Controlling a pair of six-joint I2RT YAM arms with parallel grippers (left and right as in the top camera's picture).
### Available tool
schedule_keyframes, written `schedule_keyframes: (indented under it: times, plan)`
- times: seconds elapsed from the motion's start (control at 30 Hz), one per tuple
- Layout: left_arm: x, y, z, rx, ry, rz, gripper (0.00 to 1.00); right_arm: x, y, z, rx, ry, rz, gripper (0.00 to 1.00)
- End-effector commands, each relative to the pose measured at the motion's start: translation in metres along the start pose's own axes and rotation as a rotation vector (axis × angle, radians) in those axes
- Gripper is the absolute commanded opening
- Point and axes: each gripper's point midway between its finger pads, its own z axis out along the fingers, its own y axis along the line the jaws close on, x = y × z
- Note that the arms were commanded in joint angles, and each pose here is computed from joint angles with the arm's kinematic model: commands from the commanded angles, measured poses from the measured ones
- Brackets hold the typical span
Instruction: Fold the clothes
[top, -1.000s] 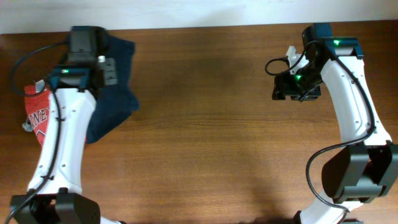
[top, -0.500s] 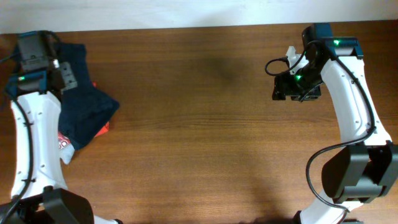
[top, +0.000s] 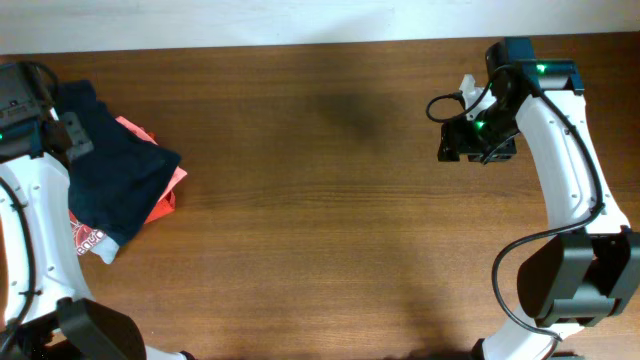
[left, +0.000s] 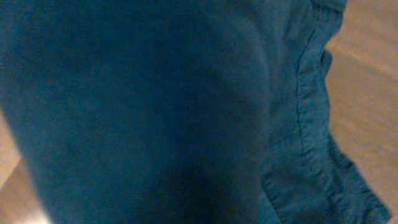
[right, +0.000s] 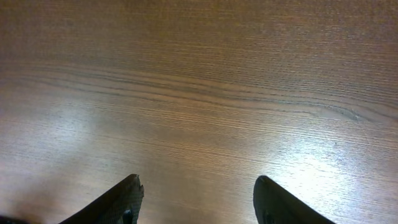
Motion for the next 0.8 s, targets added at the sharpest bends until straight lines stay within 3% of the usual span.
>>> schedule_keyframes:
  times: [0.0,0.03,0.1,0.43,0.47,0.5,0.53,0.57,0.6,0.63,0.77]
  plan:
    - [0.006,0.007,0.008,-0.034,0.034,0.003,0.49,0.0,-0.004,-0.012,0.022,-0.032,-0.002,0.63]
    - [0.009,0.008,0.009,-0.036,0.043,0.004,0.81,0.0,-0.004,-0.012,0.022,-0.032,-0.002,0.63]
    - [0.009,0.009,0.009,-0.038,0.046,0.002,0.94,0.0,-0.004,-0.012,0.022,-0.031,-0.001,0.63]
    - [0.01,0.005,0.01,-0.006,0.049,0.0,0.96,0.0,-0.004,-0.012,0.022,-0.031,-0.001,0.62]
    - [0.01,0.002,0.01,0.008,0.05,-0.001,0.93,0.0,-0.004,-0.012,0.022,-0.031,-0.001,0.63]
    - [0.01,0.0,0.01,0.021,0.052,-0.001,0.77,0.0,-0.004,-0.012,0.022,-0.031,-0.001,0.63]
    - [0.011,-0.002,0.01,0.034,0.057,0.0,0.58,0.0,-0.004,-0.012,0.022,-0.031,-0.001,0.63]
    - [0.013,-0.004,0.01,0.045,0.065,0.002,0.29,0.0,-0.004,-0.012,0.022,-0.031,-0.001,0.63]
    - [0.019,-0.009,0.01,0.071,0.086,0.006,0.06,0.0,-0.004,-0.012,0.022,-0.03,-0.001,0.62]
    - [0.022,-0.013,0.012,0.092,0.099,0.008,0.01,0.0,-0.004,-0.012,0.022,-0.03,-0.001,0.63]
    - [0.044,-0.021,0.021,0.137,0.182,-0.077,0.01,0.0,-0.004,-0.012,0.022,-0.029,-0.001,0.63]
